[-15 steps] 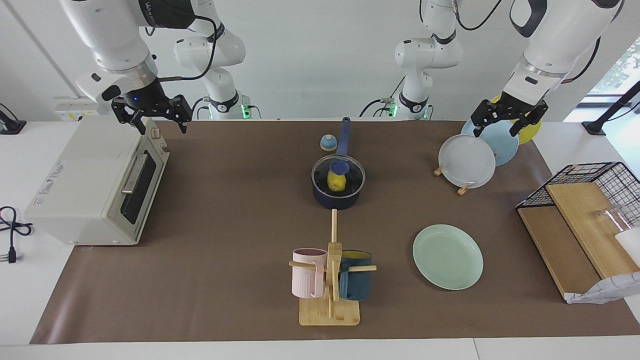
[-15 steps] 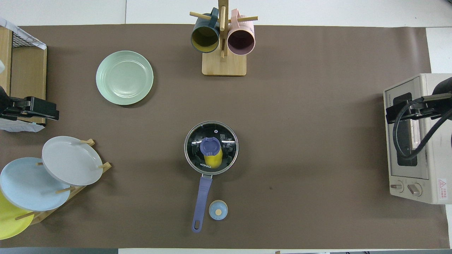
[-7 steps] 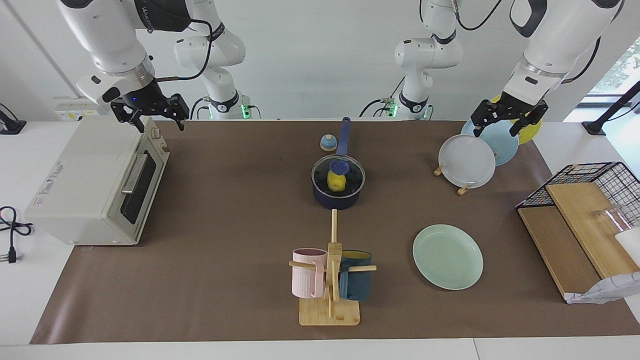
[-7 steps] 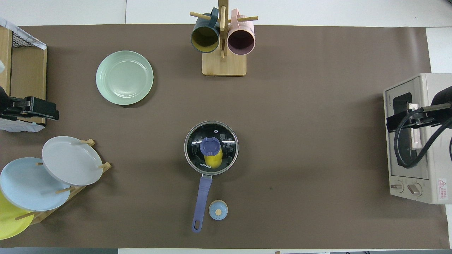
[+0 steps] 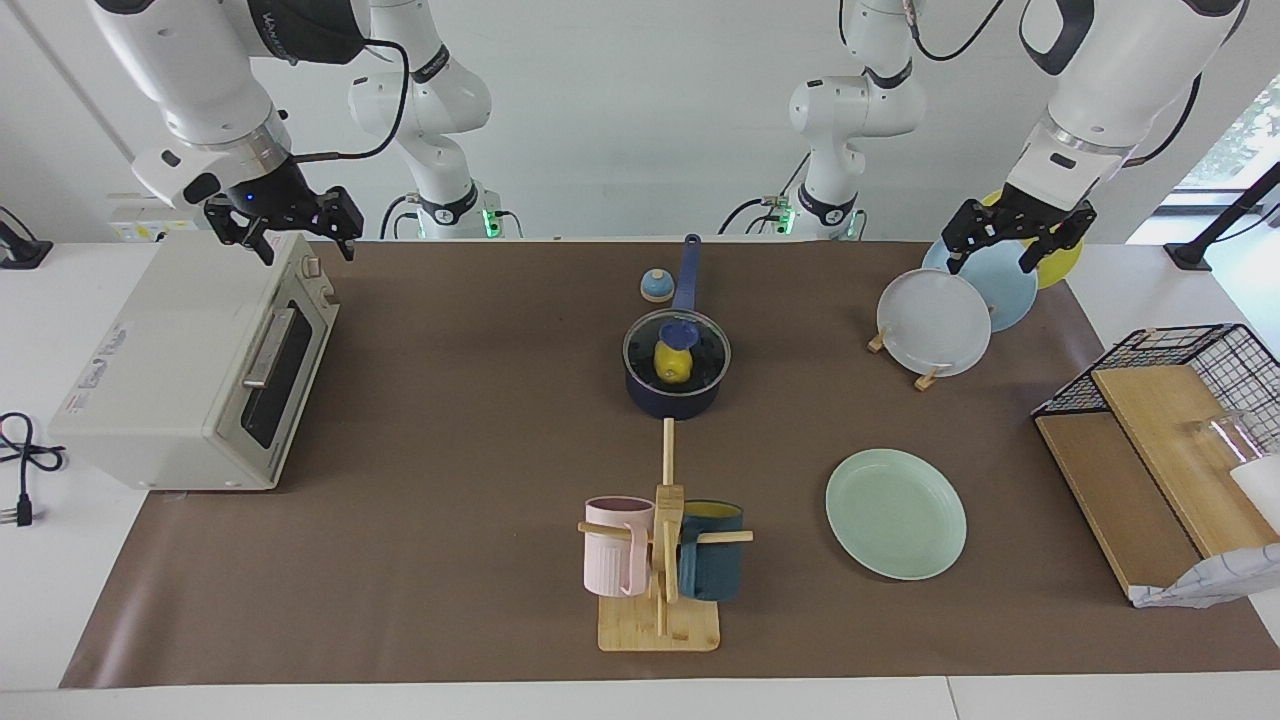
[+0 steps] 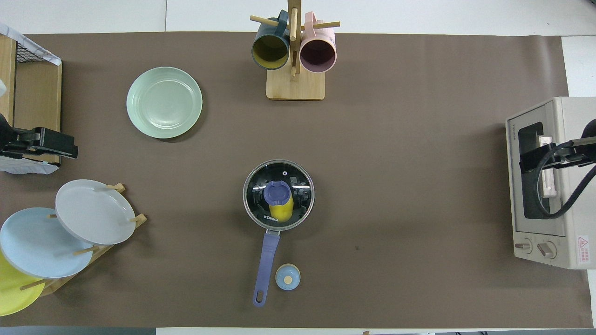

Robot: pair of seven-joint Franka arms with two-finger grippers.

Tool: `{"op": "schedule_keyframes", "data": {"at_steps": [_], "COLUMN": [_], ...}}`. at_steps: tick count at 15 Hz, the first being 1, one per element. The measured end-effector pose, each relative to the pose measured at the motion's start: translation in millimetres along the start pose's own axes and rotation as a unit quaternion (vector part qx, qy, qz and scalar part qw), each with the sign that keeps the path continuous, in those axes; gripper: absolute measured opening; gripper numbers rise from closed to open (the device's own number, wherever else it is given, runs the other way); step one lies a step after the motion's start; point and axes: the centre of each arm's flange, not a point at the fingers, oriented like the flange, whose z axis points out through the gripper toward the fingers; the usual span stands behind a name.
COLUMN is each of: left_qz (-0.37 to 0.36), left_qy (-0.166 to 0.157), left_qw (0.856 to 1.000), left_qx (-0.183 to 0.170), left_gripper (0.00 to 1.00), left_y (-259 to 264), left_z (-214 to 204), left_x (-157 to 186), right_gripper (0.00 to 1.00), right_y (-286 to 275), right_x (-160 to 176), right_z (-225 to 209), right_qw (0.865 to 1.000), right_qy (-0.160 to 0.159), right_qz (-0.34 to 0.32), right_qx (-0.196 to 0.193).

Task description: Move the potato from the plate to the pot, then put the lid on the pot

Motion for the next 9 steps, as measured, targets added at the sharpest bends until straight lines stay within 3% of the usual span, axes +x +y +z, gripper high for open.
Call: {"op": "schedule_keyframes", "data": {"at_steps": [9], "left_qz": [0.000], "left_qy": [0.000], "left_qw": [1.000], "left_qx": [0.000], "left_gripper": [1.00], "left_y": [0.0], "left_z": [0.0], "left_x": [0.0], "right_gripper": [1.00], "right_y": [3.8], "right_x": [-3.9], "right_z": [0.3], "right_qw": [1.000], "right_qy": [-0.010], "right_qz": [0.004], "right_qx": [0.001]}}
